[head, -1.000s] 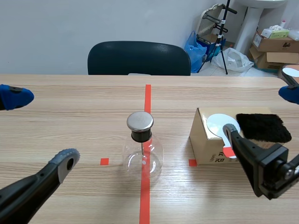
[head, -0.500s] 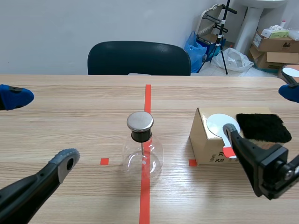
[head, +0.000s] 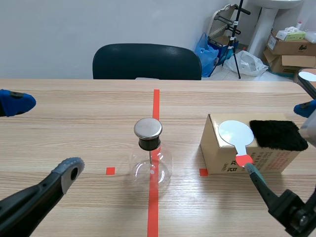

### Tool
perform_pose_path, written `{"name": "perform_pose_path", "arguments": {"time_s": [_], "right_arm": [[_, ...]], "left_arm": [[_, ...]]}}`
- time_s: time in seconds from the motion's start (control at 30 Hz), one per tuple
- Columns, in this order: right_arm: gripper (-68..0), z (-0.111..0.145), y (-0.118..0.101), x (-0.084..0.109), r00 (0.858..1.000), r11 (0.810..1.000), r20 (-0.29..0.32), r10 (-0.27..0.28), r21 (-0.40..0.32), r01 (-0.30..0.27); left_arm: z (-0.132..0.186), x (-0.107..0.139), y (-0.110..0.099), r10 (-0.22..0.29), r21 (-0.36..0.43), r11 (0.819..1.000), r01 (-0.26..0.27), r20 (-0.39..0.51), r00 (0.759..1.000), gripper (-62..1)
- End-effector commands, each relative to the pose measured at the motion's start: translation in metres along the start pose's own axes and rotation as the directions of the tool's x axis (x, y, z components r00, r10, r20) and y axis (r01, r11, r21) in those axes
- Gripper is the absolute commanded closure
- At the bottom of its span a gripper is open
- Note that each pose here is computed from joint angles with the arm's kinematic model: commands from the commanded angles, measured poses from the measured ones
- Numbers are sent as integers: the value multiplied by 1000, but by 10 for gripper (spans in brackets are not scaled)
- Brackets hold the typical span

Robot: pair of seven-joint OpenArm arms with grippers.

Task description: Do the electroscope experiment

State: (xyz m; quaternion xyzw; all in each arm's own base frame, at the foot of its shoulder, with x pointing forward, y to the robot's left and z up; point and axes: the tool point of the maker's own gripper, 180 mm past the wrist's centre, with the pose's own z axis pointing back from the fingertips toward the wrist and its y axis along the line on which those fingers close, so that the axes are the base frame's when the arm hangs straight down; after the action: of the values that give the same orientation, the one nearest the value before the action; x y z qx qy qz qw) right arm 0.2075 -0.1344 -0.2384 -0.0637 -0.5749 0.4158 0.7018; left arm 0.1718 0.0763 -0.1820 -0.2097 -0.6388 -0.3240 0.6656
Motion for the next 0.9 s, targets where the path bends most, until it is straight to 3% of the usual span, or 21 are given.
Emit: {"name": "perform_pose_path", "arguments": {"time_s": [0.0, 0.2, 0.33, 0.57, 0.87], "right_arm": [[-679, 0, -1, 0, 1000, 1000, 14, 19, -14, -18], [-679, -3, 8, -11, 992, 992, -6, 128, -15, -128], [-679, -8, 12, -14, 978, 977, -8, 211, -35, -211], [-679, -18, 30, -26, 941, 940, -29, 337, -47, -338], [-679, -25, 48, -44, 888, 884, -80, 452, -94, -458]], "left_arm": [[0, 6, 1, 11, 9, 1000, -11, 30, 1000, -623], [0, 6, 1, 11, 9, 1000, -11, 30, 1000, -623], [0, 6, 1, 10, 9, 1000, -11, 29, 1000, -623], [0, 6, 1, 10, 9, 1000, -11, 29, 1000, -623], [0, 6, 1, 11, 8, 1000, -11, 29, 1000, -623]]}}
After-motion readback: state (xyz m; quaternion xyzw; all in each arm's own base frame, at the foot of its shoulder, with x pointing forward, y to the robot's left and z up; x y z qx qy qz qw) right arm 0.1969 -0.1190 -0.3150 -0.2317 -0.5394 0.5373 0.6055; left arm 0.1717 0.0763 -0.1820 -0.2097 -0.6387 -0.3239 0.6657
